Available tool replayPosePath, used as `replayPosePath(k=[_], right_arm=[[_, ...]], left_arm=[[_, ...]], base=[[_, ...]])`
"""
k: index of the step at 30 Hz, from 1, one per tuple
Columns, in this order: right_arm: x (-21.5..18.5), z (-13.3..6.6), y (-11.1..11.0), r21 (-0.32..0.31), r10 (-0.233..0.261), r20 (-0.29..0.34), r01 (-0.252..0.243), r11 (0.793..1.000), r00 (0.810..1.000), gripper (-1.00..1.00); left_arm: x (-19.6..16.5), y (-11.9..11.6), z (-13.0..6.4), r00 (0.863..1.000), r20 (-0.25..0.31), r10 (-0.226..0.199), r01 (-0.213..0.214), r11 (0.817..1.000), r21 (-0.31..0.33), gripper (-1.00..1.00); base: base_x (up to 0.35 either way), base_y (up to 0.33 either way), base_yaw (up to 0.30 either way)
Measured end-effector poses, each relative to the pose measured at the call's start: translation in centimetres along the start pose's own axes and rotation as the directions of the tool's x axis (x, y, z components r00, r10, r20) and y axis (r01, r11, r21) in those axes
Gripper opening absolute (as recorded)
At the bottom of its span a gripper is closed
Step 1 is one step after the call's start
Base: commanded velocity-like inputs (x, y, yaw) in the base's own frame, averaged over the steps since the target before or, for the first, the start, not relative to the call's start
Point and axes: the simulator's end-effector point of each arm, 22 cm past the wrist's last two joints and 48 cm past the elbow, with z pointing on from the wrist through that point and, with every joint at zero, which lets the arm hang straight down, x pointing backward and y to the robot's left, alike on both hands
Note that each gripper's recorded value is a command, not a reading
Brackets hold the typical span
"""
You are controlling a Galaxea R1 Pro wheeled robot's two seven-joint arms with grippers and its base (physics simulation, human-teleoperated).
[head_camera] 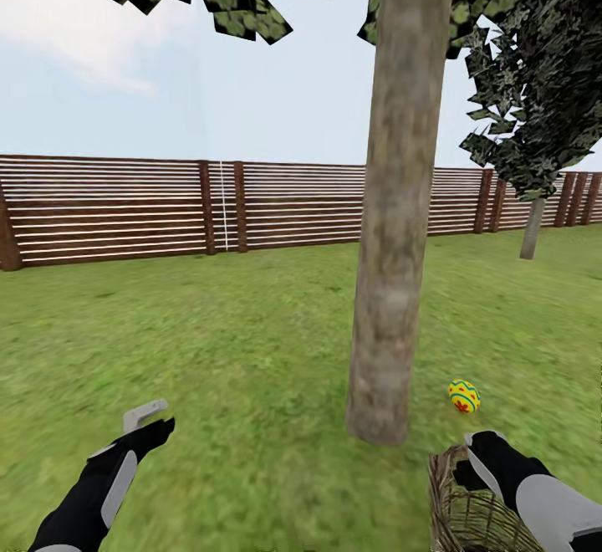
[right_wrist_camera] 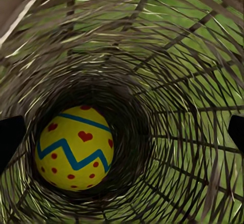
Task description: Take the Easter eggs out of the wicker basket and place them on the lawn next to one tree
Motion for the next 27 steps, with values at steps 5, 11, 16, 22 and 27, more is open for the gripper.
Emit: replayPosePath(k=[5, 11, 16, 22, 27], right_arm=[[0.7, 0.8, 0.3, 0.000, -0.008, -0.019, 0.008, 1.000, 1.000, 1.00], [1.5, 1.7, 0.7, -0.003, -0.013, -0.043, 0.013, 1.000, 0.999, 1.00], [2.2, 2.5, 1.0, -0.005, -0.020, -0.061, 0.019, 1.000, 0.998, 1.00], [3.0, 3.4, 1.4, -0.008, -0.027, -0.083, 0.026, 1.000, 0.996, 1.00], [3.8, 4.2, 1.7, -0.009, -0.033, -0.103, 0.033, 0.999, 0.994, 1.00]], left_arm=[[1.0, 0.3, 0.6, 1.000, -0.018, 0.003, -0.003, 1.000, -0.008, 1.00], [2.2, 0.5, 1.2, 0.999, -0.040, 0.009, -0.009, 1.000, -0.015, 1.00], [3.2, 0.8, 1.7, 0.998, -0.059, 0.013, -0.014, 1.000, -0.022, 1.00], [4.5, 1.1, 2.3, 0.996, -0.083, 0.017, -0.020, 0.999, -0.030, 1.00], [5.5, 1.4, 2.8, 0.995, -0.101, 0.021, -0.025, 0.999, -0.036, 1.00]], base=[[0.000, 0.000, 0.000], [0.000, 0.000, 0.000], [0.000, 0.000, 0.000], [0.000, 0.000, 0.000], [0.000, 0.000, 0.000]])
